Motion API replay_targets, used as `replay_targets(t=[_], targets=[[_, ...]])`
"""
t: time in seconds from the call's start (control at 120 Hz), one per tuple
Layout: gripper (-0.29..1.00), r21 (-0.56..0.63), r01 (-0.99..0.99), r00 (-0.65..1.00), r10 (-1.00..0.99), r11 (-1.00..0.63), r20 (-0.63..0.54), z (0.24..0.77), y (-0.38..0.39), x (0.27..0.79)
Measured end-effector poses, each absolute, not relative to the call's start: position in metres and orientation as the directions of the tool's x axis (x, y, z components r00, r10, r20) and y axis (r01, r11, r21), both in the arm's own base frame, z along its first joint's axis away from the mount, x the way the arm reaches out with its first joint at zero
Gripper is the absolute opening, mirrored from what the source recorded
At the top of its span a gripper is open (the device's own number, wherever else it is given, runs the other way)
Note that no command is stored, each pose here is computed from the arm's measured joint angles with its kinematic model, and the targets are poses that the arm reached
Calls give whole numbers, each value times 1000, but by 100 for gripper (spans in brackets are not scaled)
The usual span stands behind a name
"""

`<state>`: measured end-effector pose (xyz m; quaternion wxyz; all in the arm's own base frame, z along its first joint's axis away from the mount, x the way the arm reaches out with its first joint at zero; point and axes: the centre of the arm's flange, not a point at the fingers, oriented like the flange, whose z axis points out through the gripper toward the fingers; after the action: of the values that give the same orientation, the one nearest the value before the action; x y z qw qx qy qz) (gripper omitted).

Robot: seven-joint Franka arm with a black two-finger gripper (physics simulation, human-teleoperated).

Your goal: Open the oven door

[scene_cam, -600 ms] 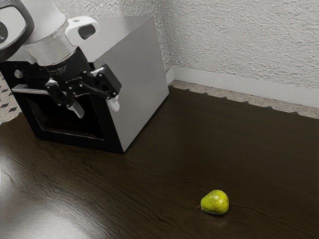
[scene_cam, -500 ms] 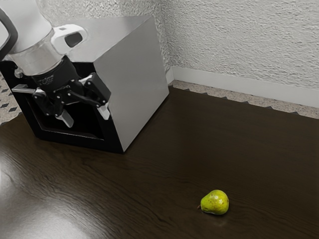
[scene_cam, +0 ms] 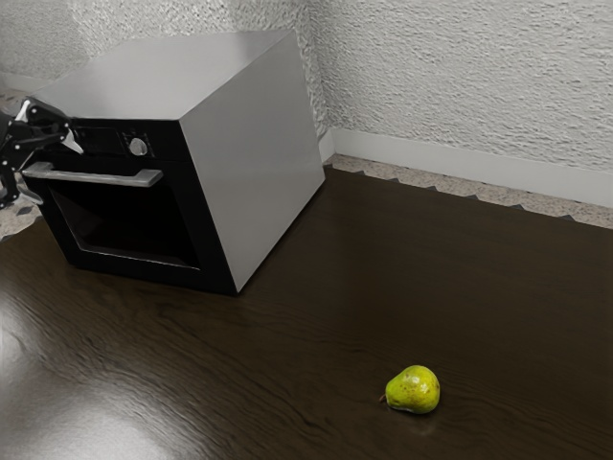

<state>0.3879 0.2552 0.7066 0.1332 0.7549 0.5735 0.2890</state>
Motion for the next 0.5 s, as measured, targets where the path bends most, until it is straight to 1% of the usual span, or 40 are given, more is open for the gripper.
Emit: replay_targets(t=[0.083, 0.217, 0.333, 0.5], targets=[[70, 577, 789, 65, 961, -214, 268, 704, 283, 368], [70, 605, 790, -43, 975, -99, 217, 682, 316, 373], [70, 620, 784, -104, 975, -40, 194, 666, 335, 381], [70, 630, 777, -148, 971, -3, 186, 651, 346, 394]])
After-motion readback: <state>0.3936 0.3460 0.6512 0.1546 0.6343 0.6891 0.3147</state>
